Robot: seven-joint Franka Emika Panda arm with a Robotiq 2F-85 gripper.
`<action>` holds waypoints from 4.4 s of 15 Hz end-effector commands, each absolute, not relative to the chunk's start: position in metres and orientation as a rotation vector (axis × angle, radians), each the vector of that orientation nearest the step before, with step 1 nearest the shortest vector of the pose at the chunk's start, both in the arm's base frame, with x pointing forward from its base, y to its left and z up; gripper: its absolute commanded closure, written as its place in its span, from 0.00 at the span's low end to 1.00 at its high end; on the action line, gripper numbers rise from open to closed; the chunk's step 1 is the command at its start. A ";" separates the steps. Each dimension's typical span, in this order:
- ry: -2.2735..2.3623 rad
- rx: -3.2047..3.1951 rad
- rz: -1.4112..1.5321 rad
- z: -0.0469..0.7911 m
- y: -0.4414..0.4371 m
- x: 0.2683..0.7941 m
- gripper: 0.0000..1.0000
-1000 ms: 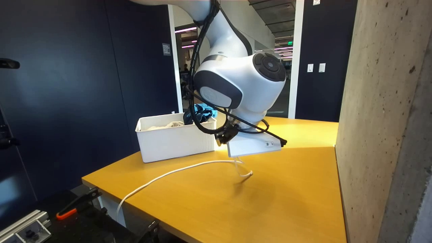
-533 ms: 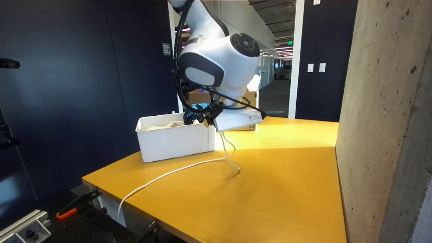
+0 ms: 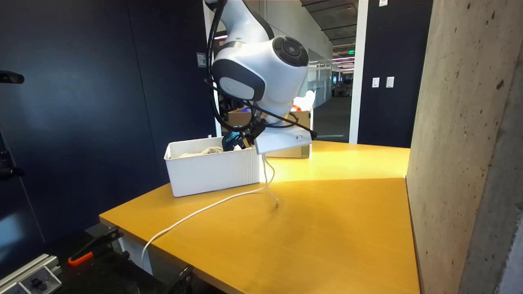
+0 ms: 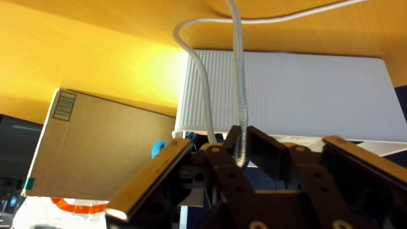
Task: Straighten the shoelace
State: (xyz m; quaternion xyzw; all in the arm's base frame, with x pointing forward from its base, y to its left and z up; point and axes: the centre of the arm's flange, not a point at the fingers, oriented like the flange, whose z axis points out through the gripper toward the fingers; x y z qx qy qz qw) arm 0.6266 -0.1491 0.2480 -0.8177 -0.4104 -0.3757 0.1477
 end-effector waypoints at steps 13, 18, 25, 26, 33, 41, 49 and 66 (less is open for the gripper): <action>-0.827 -2.795 -0.855 0.204 -0.249 0.619 0.97; -0.916 -2.526 -0.879 0.226 -0.191 0.636 0.97; -0.938 -2.390 -0.910 0.237 -0.215 0.648 0.97; -0.938 -2.384 -0.933 0.239 -0.224 0.647 0.97; -1.238 -2.064 -1.112 0.246 -0.242 0.660 0.97; -1.449 -1.582 -1.098 0.297 -0.144 0.724 0.97; -1.049 -1.610 -0.914 0.270 -0.242 0.729 0.97; -0.509 -2.465 -0.661 0.304 -0.138 0.746 0.00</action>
